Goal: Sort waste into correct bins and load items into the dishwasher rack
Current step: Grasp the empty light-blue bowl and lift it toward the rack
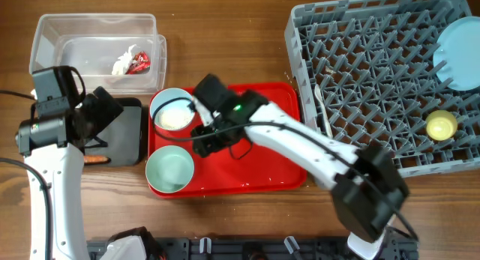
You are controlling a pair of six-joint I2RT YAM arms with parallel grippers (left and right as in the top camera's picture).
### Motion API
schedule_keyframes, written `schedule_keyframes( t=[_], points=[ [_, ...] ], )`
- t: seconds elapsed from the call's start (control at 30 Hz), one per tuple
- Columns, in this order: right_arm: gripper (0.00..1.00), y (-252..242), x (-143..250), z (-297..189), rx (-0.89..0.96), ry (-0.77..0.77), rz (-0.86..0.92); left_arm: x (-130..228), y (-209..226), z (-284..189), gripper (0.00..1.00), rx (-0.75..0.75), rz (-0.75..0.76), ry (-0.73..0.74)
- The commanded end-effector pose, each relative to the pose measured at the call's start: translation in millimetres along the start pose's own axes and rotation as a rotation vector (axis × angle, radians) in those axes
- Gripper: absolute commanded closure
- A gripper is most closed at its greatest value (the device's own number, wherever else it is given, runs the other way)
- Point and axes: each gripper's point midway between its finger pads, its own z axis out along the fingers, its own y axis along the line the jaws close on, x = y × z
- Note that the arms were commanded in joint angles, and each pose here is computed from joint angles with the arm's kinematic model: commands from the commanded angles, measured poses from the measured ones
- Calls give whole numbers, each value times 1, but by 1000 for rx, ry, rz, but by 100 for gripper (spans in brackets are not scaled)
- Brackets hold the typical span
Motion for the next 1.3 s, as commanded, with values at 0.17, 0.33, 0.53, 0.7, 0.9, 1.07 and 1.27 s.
schedule_keyframes(
  t=[0.17, 0.33, 0.53, 0.7, 0.9, 1.07, 1.27],
  points=[
    [45, 15, 27, 72, -3, 113, 64, -4, 4, -3, 0, -7, -30, -17],
    [88, 0, 32, 86, 109, 106, 137, -4, 4, -3, 0, -7, -30, -18],
    [96, -54, -8, 15, 343, -81, 175, -4, 4, -3, 0, -7, -30, -17],
    [96, -135, -42, -156, 751, -439, 185, -4, 4, -3, 0, -7, -30, -17],
    [96, -239, -51, -363, 1381, -694, 178, -4, 4, -3, 0, -7, -30, -17],
    [96, -330, -30, -435, 1603, -685, 319, -4, 4, -3, 0, -7, -30, -17],
    [96, -418, 0, -467, 1790, -573, 432, -5, 4, -3, 0, -7, -30, -18]
  ],
)
